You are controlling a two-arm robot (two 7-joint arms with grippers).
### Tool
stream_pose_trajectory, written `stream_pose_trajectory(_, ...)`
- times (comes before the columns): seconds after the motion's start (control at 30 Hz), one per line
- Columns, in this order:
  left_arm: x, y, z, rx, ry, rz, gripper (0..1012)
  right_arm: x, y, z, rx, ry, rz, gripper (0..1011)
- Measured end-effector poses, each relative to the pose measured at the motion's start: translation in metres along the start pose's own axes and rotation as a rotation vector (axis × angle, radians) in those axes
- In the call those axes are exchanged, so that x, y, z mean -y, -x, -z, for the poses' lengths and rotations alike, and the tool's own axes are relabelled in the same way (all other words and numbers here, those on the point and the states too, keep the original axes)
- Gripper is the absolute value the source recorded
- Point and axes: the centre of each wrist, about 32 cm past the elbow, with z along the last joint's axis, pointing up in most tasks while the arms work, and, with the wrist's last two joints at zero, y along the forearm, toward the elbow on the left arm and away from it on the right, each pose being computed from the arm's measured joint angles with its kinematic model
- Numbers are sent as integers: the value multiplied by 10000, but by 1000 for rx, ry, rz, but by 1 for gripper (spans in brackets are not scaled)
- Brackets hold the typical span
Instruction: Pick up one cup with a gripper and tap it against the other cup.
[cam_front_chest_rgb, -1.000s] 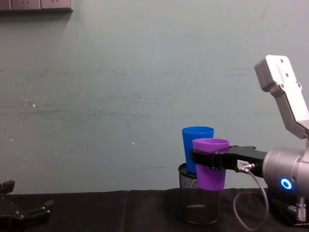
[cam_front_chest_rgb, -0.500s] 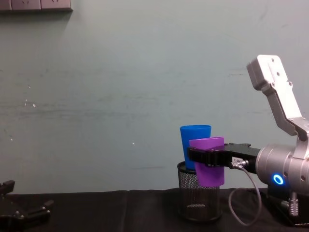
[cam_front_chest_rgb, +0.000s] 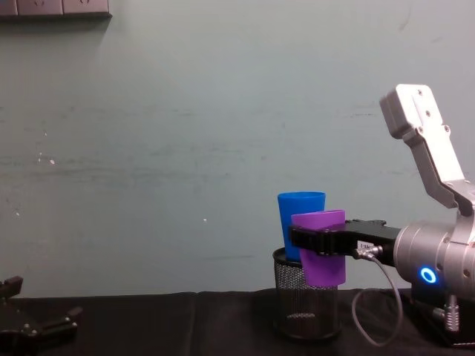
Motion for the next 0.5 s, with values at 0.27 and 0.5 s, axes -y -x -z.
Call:
stream_pose_trajectory(0.27,0,0,0,0,0,0,1000,0,-1,0,0,0,1,722)
stream_pose_trajectory(0.5,0,0,0,0,0,0,1000,0,-1,0,0,0,2,723)
